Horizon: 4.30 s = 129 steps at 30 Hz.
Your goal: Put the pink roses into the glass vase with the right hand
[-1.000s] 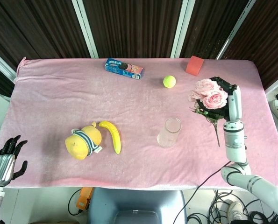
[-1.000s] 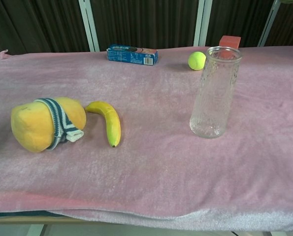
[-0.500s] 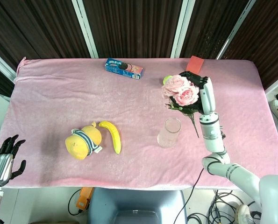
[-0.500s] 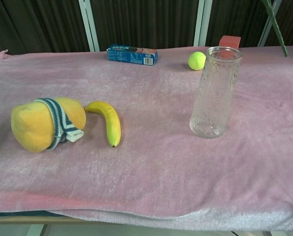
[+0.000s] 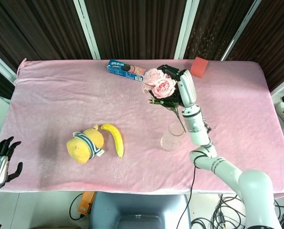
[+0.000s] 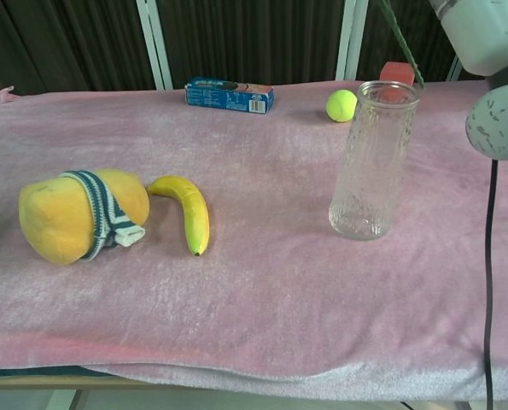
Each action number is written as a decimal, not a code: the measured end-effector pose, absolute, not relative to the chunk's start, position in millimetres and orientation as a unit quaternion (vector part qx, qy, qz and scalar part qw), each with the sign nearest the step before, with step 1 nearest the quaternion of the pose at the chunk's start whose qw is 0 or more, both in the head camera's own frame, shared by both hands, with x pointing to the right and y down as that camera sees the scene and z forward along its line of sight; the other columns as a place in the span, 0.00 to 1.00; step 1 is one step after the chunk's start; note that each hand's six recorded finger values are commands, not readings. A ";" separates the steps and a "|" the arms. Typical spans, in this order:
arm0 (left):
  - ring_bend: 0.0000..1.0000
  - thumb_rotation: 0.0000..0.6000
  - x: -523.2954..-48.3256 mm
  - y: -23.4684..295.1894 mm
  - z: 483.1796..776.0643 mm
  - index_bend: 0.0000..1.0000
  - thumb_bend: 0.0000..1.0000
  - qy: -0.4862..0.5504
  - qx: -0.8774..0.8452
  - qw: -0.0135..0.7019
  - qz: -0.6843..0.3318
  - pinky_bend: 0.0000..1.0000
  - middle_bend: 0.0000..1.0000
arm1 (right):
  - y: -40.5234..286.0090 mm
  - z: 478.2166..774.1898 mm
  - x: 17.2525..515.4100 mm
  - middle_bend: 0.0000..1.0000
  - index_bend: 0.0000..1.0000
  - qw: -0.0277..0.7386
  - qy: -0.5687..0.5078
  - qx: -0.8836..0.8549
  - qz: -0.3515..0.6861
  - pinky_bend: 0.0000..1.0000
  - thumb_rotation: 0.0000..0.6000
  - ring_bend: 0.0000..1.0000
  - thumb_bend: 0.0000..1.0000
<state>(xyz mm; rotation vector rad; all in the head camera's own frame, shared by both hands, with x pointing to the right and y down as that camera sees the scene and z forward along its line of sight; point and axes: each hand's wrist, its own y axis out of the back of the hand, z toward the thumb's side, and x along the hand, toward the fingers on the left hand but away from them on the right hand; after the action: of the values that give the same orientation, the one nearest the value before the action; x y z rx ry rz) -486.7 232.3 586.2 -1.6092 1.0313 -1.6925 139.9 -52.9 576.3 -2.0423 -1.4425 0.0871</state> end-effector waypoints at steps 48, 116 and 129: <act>0.00 1.00 -483.8 233.9 585.8 0.17 0.44 0.390 -0.615 0.289 -0.621 0.27 0.03 | -21.2 617.8 146.1 0.63 0.75 0.333 -0.510 -0.790 0.065 0.97 1.00 0.65 0.49; 0.00 1.00 -483.9 232.8 584.9 0.17 0.44 0.395 -0.614 0.288 -0.620 0.27 0.03 | 85.8 653.4 267.7 0.00 0.00 0.299 -0.436 -0.828 0.186 0.01 1.00 0.00 0.23; 0.00 1.00 -479.6 233.2 588.6 0.17 0.44 0.386 -0.621 0.289 -0.618 0.27 0.03 | 90.4 638.0 339.1 0.00 0.00 0.352 -0.482 -0.756 0.269 0.00 1.00 0.00 0.19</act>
<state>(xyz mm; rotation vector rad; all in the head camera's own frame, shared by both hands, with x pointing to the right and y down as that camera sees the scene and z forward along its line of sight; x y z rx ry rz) -479.6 233.2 588.6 -1.6565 1.0315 -1.6507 339.1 90.4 638.0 -1.9567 -1.2463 0.6957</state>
